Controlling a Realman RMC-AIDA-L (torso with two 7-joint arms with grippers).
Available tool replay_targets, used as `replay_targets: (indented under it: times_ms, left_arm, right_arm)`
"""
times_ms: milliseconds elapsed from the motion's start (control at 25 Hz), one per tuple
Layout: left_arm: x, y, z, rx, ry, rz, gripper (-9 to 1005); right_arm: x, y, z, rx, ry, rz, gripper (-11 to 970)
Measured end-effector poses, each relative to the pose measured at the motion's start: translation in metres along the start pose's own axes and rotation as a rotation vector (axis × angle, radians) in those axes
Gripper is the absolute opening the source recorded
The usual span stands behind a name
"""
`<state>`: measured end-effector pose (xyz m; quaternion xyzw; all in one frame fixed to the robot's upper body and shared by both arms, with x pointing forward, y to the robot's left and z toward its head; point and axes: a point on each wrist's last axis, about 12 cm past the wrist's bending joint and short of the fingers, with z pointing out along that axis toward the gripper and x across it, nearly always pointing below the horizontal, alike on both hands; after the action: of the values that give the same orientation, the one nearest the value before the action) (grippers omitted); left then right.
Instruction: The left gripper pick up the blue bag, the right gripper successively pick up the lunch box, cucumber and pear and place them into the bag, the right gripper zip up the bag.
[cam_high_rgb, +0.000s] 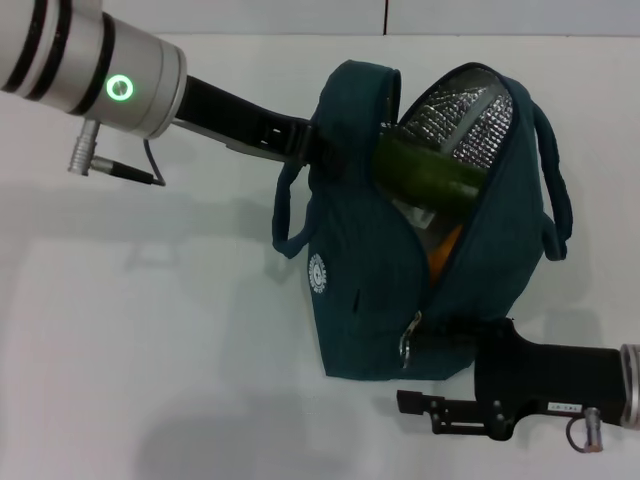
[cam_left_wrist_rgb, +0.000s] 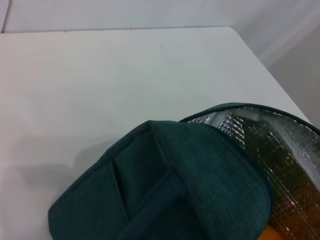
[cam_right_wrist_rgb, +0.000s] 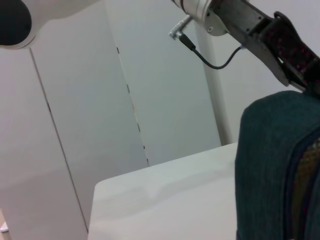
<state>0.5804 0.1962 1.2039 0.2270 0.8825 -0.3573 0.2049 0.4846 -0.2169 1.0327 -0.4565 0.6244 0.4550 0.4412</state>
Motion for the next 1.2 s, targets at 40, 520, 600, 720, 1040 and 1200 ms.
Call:
replay_targets:
  times_ms: [40,520,600,720,1040,1200]
  left_arm:
    - [0.001,0.000,0.000,0.001,-0.001,-0.002,42]
    - [0.007,0.004,-0.002,0.015,-0.007,-0.015,41]
    - [0.008,0.004,-0.002,0.016,-0.007,-0.016,41]
    - [0.009,0.005,-0.002,0.016,-0.007,-0.019,41]
    - [0.011,0.006,-0.002,0.016,-0.006,-0.024,41]
    - [0.011,0.005,-0.002,0.021,-0.008,-0.025,41]
  right_arm:
    - [0.000,0.000,0.000,0.001,-0.004,0.000,693]
    - [0.001,-0.001,-0.004,0.034,-0.021,0.016,692]
    - [0.001,-0.001,-0.004,0.036,-0.022,0.018,691]
    - [0.002,-0.001,-0.007,0.056,-0.032,0.031,691]
    - [0.004,-0.002,-0.009,0.079,-0.027,0.041,690]
    - [0.005,-0.003,-0.009,0.083,-0.024,0.043,658]
